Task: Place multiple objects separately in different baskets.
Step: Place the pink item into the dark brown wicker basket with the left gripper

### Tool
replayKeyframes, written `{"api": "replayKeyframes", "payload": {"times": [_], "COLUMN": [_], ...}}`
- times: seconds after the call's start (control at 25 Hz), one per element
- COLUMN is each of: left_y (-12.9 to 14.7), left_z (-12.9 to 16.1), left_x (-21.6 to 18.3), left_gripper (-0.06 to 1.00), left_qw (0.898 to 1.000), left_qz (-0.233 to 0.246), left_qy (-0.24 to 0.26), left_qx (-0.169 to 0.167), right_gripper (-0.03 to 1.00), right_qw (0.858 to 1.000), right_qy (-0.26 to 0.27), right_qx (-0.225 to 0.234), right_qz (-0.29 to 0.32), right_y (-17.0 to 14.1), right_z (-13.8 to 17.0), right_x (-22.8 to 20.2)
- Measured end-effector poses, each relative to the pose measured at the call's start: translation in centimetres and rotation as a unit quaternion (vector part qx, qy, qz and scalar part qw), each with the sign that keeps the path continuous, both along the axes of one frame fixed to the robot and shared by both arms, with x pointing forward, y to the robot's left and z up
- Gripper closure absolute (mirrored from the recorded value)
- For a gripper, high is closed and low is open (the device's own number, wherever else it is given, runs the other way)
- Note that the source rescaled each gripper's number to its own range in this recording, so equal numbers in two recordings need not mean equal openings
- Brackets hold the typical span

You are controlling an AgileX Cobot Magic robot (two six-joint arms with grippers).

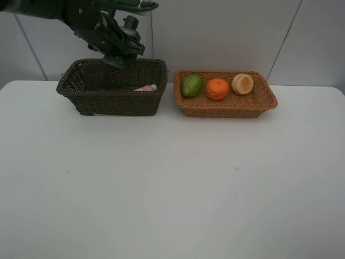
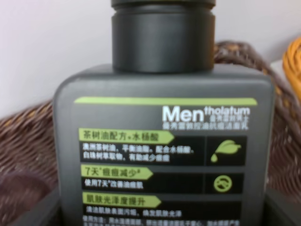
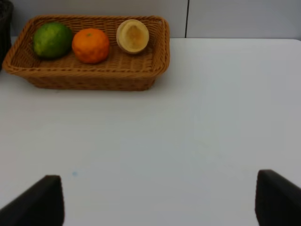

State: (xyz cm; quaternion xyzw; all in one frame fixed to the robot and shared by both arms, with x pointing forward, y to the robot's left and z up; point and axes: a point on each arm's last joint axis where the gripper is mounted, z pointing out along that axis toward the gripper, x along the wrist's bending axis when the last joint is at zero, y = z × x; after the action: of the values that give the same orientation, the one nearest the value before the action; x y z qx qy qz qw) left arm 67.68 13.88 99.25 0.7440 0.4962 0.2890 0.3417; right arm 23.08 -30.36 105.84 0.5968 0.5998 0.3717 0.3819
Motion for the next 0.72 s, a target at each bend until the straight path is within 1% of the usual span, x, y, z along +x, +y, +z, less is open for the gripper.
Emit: {"api": "replayKeyframes", "payload": {"times": [0.24,0.52,0.72], "left_y": [-0.4,-0.7,-0.6], "left_z": [-2.4,-5.7,-6.4], "left_x": [1.0,1.5,1.7], "left_gripper": [0.66,0.66,0.66], "left_qw": [0.999,0.999,0.999], "left_qz": [-0.030,-0.041,-0.042], "left_qy": [-0.022,-0.004,-0.001], "left_qx": [0.016,0.024,0.025], "right_gripper": [0.15,0.15,0.15], "right_qw": [1.000,1.000,1.000], "right_qy": [0.000,0.000,0.000], "right_qx": [0.000,0.000,0.000], "right_qz": [0.000,0.000,0.000], "right_y": [0.0,0.0,0.0], "right_z": [0.0,0.0,0.0], "right_x": [0.0,0.0,0.0]}}
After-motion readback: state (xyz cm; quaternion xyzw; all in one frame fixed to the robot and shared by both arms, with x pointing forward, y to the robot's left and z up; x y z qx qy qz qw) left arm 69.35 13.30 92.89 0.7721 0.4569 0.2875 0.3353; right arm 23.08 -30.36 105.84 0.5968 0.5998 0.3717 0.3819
